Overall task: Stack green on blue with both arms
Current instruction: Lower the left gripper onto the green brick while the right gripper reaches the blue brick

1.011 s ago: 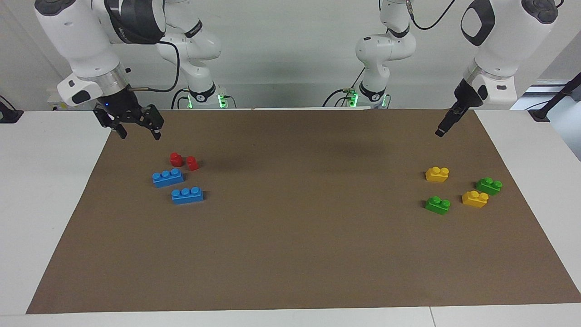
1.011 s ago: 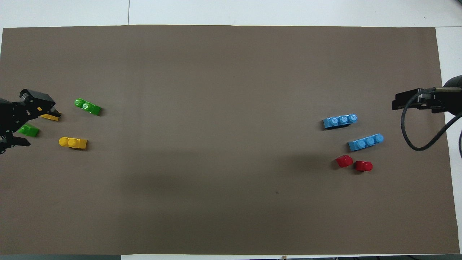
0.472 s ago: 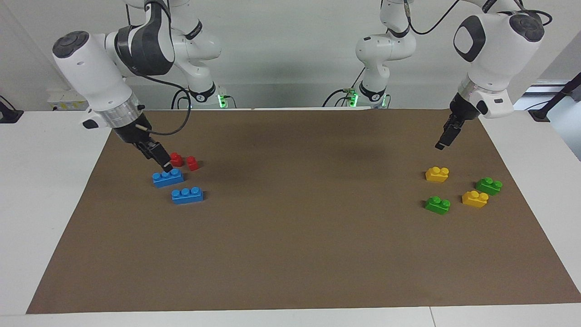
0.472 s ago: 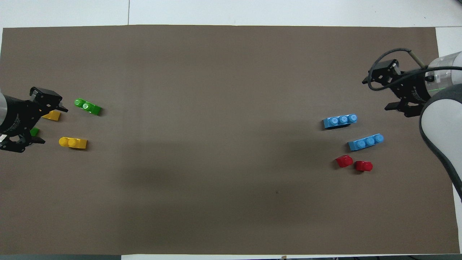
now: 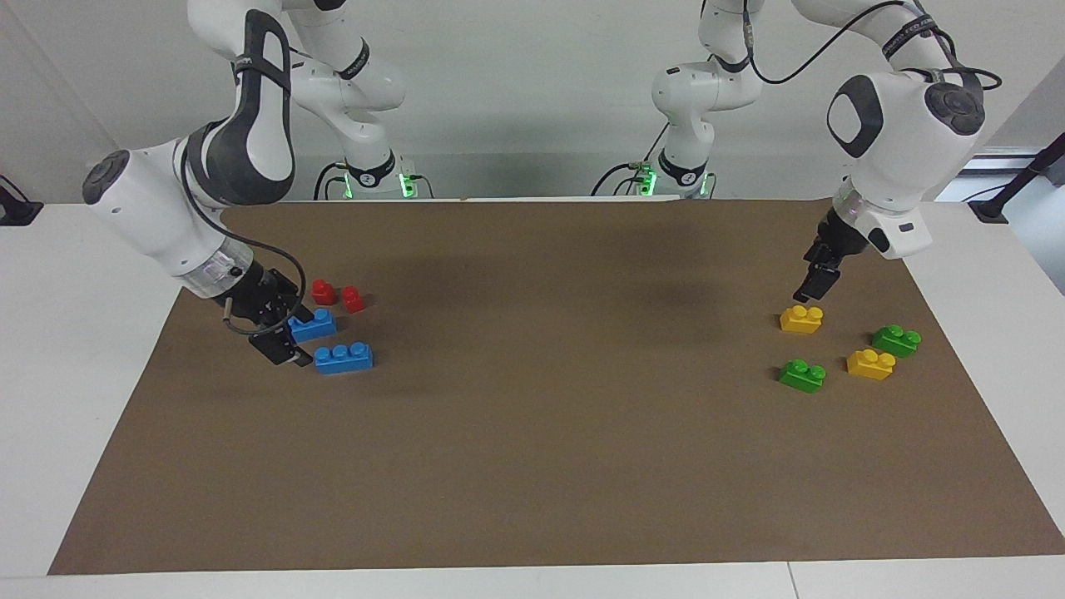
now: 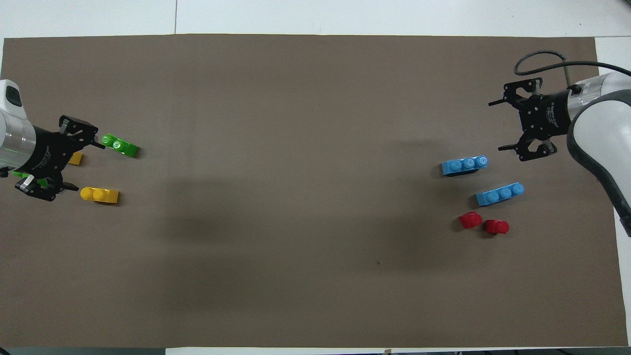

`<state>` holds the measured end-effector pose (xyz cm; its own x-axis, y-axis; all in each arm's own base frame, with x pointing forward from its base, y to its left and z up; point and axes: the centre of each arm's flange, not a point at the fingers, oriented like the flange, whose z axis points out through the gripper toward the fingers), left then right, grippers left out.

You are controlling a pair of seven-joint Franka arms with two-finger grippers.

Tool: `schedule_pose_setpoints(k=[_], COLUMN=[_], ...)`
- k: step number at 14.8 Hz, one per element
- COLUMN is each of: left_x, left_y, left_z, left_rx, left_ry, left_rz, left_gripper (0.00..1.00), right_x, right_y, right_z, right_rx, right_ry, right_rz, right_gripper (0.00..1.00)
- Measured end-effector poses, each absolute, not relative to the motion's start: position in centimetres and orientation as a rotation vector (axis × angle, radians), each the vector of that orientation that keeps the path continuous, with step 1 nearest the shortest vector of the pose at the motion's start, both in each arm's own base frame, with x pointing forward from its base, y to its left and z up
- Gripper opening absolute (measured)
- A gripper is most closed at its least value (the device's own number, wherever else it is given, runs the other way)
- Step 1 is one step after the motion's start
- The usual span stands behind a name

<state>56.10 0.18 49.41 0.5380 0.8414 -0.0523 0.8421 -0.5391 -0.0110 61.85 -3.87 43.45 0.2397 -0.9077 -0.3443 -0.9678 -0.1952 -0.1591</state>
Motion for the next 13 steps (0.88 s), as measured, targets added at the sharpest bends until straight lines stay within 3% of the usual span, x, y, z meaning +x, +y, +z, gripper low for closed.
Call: schedule_pose_setpoints(k=[13], left_x=[60.0], left_y=[2.9], left_z=[42.9], left_rx=[2.54], left_ry=[1.758], left_rz=[-0.005], left_gripper=[1.0], right_x=[61.8], right_y=[-4.8], right_z=[33.7], right_rx=[-2.237], right_ry=[1.742], right_rz=[0.527], right_gripper=[1.0])
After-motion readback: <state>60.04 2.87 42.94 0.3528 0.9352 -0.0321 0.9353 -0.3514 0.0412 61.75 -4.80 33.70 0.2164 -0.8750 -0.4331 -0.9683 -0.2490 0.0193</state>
